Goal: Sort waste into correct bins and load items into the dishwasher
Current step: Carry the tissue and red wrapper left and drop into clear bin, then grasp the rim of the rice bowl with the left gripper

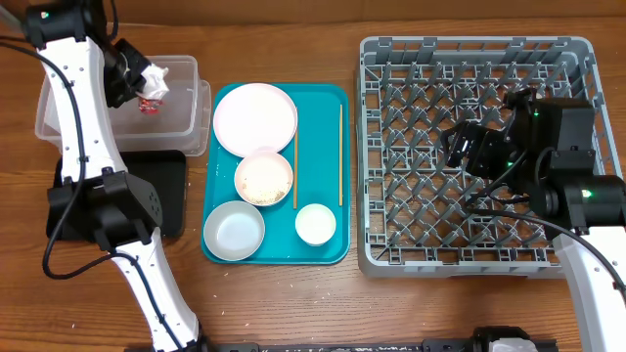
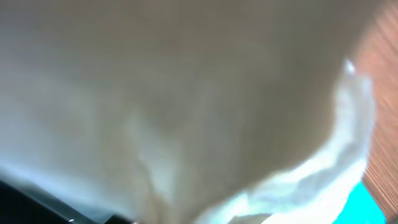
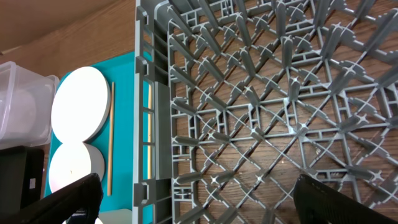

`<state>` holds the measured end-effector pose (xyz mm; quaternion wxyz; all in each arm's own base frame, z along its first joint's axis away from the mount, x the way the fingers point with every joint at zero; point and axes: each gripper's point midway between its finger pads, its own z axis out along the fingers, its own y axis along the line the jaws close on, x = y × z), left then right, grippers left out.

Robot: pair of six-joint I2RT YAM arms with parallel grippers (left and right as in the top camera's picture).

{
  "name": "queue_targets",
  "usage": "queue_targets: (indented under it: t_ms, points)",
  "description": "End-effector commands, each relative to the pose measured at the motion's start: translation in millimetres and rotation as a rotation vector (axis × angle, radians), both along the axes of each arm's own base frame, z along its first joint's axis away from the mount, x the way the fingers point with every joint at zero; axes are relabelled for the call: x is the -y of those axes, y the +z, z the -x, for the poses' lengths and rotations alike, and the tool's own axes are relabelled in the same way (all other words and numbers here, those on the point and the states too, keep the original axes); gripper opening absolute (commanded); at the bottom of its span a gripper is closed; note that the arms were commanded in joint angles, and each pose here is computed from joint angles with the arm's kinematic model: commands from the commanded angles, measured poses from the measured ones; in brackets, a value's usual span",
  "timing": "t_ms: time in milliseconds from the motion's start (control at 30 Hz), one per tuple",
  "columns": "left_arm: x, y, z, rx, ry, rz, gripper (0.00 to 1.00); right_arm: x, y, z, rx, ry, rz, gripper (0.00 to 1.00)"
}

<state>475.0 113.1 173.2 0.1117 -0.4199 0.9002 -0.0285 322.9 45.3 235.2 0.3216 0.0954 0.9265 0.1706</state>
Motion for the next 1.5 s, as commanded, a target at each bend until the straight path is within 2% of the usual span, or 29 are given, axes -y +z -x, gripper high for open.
queue_targets:
  t_ms: [0,133,200,300,467,533,633,700,733,800,933,1100,1167,1300,1367,1467]
  points:
    - [-11,-14,7,-0.052,0.034,-0.06,0.29,-1,6,-1,0.012,-0.002,-0.011,1.0]
    - [-19,-25,9,-0.077,0.041,-0.099,0.73,-1,5,0,0.006,-0.002,-0.011,1.0]
    - [-20,-24,7,-0.073,0.034,-0.109,0.92,-1,5,1,0.004,-0.002,-0.011,1.0]
    - [-20,-22,1,-0.051,-0.017,-0.118,0.98,-1,5,1,0.004,-0.002,-0.011,1.0]
    - [-4,-8,-7,0.006,-0.173,-0.058,0.99,-1,5,1,0.004,-0.002,-0.011,1.0]
    - [27,18,-14,0.106,-0.333,0.06,1.0,-1,5,0,0.005,-0.001,-0.011,1.0]
    - [59,53,-12,0.215,-0.492,0.158,1.0,-5,6,1,0.006,0.014,-0.029,1.0]
    - [69,68,-3,0.228,-0.539,0.17,0.99,-6,6,1,0.006,0.021,-0.036,1.0]
    - [73,73,-3,0.242,-0.56,0.162,0.96,-6,6,1,0.006,0.021,-0.036,1.0]
    - [91,89,0,0.293,-0.634,0.18,0.96,-6,6,1,0.006,0.021,-0.036,1.0]
    - [113,115,8,0.347,-0.684,0.169,0.96,-8,6,2,0.004,0.027,-0.043,1.0]
    - [147,151,31,0.407,-0.761,0.151,0.96,-9,7,2,0.006,0.033,-0.05,1.0]
    - [162,158,42,0.403,-0.794,0.14,0.94,-9,7,2,0.007,0.032,-0.05,1.0]
    - [198,151,81,0.299,-0.861,0.091,0.92,-9,8,0,0.014,0.032,-0.05,1.0]
    - [233,124,107,0.174,-0.911,0.141,0.87,-9,10,-2,0.026,0.033,-0.05,1.0]
    - [245,86,119,0.022,-0.896,0.082,0.86,-9,11,-2,0.031,0.033,-0.05,1.0]
